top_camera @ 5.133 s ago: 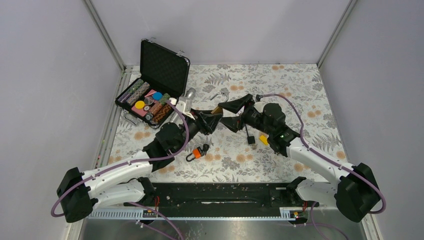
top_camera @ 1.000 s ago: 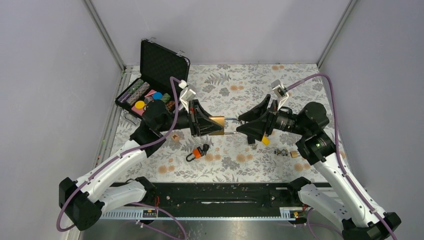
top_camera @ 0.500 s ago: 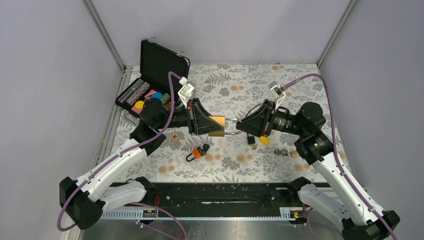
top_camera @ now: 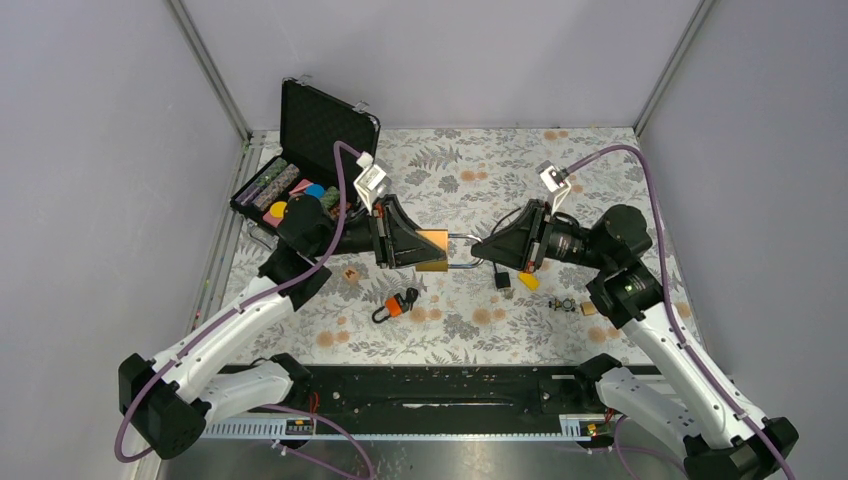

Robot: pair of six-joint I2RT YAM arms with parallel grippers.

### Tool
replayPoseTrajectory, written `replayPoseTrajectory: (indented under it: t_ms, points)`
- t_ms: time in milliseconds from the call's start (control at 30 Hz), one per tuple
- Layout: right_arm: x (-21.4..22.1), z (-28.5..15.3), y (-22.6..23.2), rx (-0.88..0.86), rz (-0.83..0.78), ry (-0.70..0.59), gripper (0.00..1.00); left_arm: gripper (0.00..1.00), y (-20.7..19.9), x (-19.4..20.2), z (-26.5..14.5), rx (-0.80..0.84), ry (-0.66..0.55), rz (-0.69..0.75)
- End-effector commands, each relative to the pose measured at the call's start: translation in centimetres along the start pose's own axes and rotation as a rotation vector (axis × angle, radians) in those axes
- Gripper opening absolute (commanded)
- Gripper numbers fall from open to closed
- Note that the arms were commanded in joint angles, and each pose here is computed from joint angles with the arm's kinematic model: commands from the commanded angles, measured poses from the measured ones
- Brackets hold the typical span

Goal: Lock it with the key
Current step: Lock the lock.

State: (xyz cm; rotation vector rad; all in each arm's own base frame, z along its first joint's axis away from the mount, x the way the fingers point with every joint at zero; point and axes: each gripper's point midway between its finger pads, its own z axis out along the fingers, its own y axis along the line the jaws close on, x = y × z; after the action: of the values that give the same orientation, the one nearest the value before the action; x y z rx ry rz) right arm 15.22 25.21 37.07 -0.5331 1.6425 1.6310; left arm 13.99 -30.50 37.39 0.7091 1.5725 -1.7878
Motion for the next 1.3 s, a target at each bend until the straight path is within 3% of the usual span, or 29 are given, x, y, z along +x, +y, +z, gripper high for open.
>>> replayPoseTrajectory:
  t_ms: [0,433,967,1267]
  points:
    - [-2.7,0.7,0.4,-0.010,0.015,-0.129,0.00,0.00,-3.9,-1.5,0.4,0.105,-0.021,0.099]
    - [-1.3,2.9,-1.1,0.090,-0.123,-0.168,0.00,0.00,-3.3,-1.5,1.7,0.109,-0.002,0.015]
    - [-1.2,5.6,3.9,-0.124,-0.060,-0.110,0.00,0.00,-0.2,0.1,3.0,0.078,0.036,-0.043]
    - [-0.9,5.2,2.0,0.008,-0.091,-0.090,0.00,0.00,1.2,-0.3,3.0,-0.002,0.042,-0.007]
